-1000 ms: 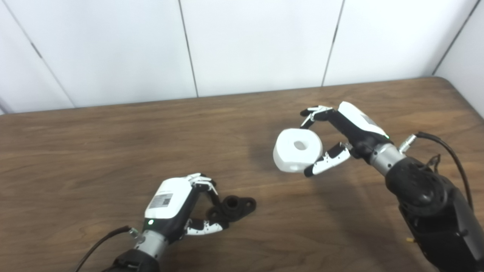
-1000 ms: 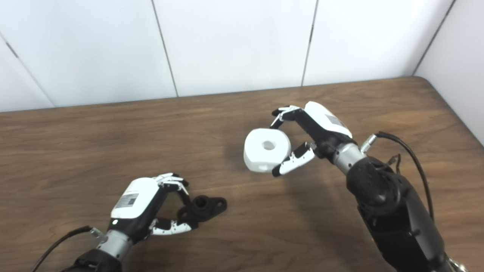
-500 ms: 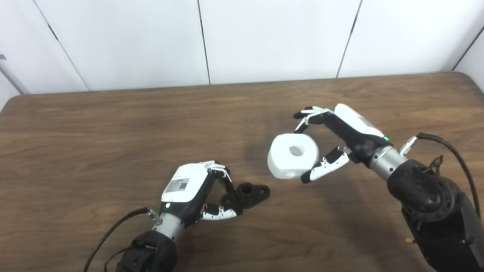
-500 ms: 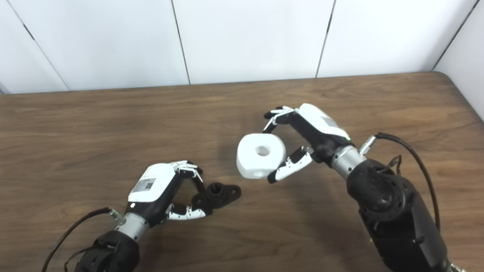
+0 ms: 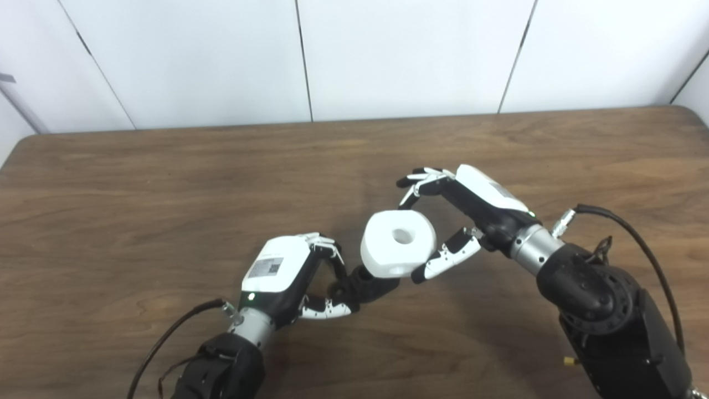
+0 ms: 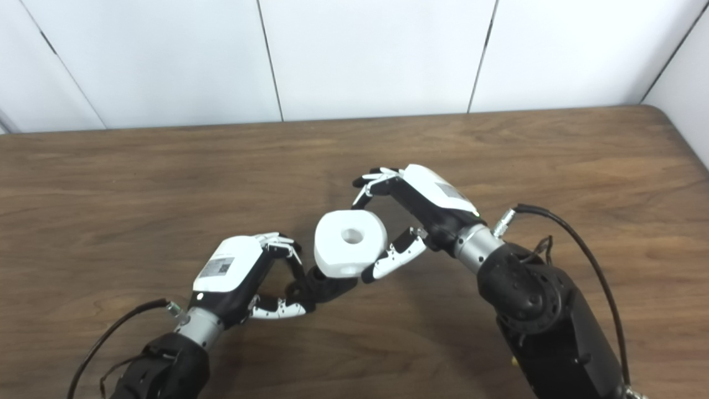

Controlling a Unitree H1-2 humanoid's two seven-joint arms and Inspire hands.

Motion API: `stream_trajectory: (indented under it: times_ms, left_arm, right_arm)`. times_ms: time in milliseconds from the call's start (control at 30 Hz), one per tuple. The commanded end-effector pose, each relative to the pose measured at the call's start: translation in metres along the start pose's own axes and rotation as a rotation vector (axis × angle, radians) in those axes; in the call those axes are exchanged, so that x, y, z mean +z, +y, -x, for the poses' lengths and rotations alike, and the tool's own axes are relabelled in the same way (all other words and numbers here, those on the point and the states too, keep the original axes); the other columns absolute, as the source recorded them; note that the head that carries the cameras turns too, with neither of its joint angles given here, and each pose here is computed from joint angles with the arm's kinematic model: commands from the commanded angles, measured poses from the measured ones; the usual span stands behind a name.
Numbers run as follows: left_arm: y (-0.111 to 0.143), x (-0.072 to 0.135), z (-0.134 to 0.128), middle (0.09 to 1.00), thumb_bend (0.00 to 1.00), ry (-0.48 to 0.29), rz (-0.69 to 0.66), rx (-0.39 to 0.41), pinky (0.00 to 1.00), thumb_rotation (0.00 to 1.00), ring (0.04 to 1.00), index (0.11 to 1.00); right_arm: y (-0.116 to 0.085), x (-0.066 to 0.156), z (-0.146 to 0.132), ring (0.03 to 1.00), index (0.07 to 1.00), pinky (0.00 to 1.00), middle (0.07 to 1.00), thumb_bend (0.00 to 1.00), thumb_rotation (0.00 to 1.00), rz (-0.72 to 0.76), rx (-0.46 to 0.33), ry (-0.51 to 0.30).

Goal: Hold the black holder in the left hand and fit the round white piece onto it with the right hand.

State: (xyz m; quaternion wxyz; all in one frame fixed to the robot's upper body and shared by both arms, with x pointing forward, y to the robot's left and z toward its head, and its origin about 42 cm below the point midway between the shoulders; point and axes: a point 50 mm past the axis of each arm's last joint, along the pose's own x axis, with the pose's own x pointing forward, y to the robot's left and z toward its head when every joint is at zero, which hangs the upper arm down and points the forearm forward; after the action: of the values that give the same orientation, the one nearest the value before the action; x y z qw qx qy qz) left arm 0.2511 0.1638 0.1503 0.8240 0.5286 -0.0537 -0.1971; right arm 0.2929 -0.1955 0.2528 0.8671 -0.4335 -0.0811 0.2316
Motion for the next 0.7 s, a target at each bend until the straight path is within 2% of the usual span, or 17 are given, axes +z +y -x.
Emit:
stream_trajectory:
  times_ms: [0, 333, 667]
  left_arm:
    - [-0.02, -0.001, 0.003, 0.775, 0.52, 0.031, 0.018, -0.135, 0.85, 0.05, 0.864, 0.487]
    - [-0.021, 0.0, 0.002, 0.776, 0.52, 0.031, 0.023, -0.135, 0.85, 0.05, 0.865, 0.487]
    - [-0.021, 0.001, 0.001, 0.774, 0.52, 0.027, 0.015, -0.134, 0.84, 0.05, 0.863, 0.487]
  right_arm:
    - [-0.016, 0.021, -0.002, 0.955, 0.483, 1.0, 0.859, 0.52, 0.14, 0.039, -0.062, -0.082]
    - [-0.012, 0.027, -0.007, 0.957, 0.483, 1.0, 0.857, 0.52, 0.14, 0.041, -0.058, -0.09]
    - [-0.002, 0.024, -0.01, 0.964, 0.483, 1.0, 0.864, 0.52, 0.14, 0.057, -0.028, -0.08]
